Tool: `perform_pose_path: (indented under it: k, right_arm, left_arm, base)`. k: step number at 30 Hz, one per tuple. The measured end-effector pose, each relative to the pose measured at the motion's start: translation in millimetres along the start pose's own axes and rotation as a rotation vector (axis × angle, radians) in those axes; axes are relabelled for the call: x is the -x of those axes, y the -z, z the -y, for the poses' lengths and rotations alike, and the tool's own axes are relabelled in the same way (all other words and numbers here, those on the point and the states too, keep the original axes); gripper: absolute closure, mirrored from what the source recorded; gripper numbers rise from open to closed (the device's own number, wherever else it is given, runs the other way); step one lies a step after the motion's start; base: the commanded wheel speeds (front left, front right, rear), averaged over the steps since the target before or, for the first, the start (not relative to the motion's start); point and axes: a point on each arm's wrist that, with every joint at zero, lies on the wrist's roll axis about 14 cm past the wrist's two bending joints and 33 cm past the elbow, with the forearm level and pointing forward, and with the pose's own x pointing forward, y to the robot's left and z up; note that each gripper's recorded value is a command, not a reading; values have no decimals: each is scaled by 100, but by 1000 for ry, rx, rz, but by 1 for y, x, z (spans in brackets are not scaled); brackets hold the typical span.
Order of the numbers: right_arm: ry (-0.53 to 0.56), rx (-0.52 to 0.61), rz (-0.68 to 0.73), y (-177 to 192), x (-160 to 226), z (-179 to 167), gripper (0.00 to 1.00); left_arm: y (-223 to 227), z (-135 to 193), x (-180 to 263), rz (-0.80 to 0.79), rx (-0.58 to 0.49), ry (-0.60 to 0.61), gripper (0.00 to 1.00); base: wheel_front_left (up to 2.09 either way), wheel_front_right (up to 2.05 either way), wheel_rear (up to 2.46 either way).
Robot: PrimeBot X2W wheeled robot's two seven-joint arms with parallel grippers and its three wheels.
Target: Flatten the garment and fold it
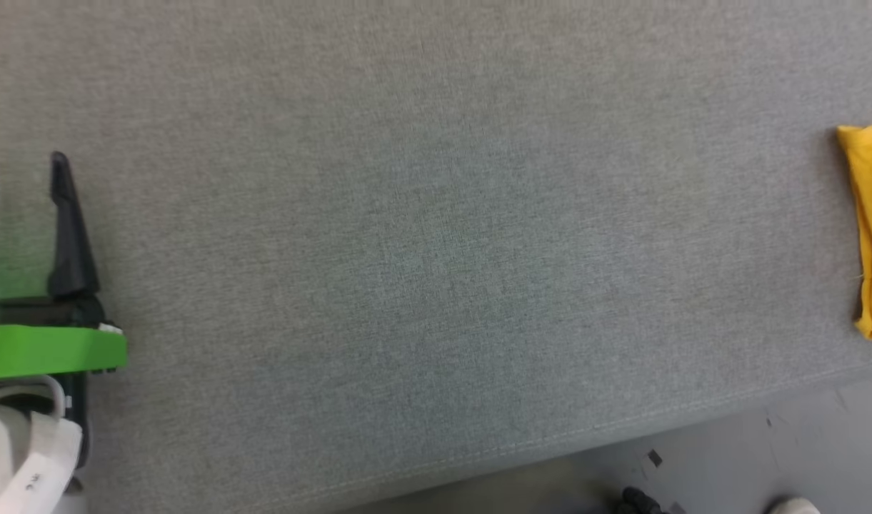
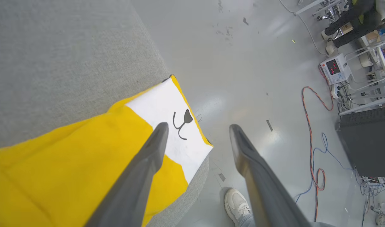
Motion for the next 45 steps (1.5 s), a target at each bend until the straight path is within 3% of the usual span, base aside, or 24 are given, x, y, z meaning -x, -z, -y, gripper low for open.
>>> perform_pose_path:
  k: [5,11,15,20,25,34,45]
  right_arm:
    - [-130,-57,269,-66,29,-17,0]
    - [-366,-242,722,-158,118,-33,0]
    - [-542,-361,942,-180,185,-55,0]
    - [-701,-518,1117,-171,251,-77,0]
    - [-855,-589,1155,-135,293,-109,0]
    - [-1011,-585,1003,-64,304,-163,0]
    - [-959,-565,877,-5,277,-164,0]
  left_arm:
    - [-12,-1,14,14,14,-34,0]
    - [-43,-1,33,74,47,-86,0]
    - [-70,-1,46,133,60,-115,0]
    - [-101,-5,67,202,70,-152,0]
    - [-126,-5,88,257,77,-174,0]
    - [-140,-11,123,286,74,-211,0]
    - [-115,7,136,189,42,-161,0]
  base:
    - [0,0,0]
    - [0,0,0]
    - [0,0,0]
    - [0,0,0]
    - [0,0,0]
    - [0,0,0]
    - [0,0,0]
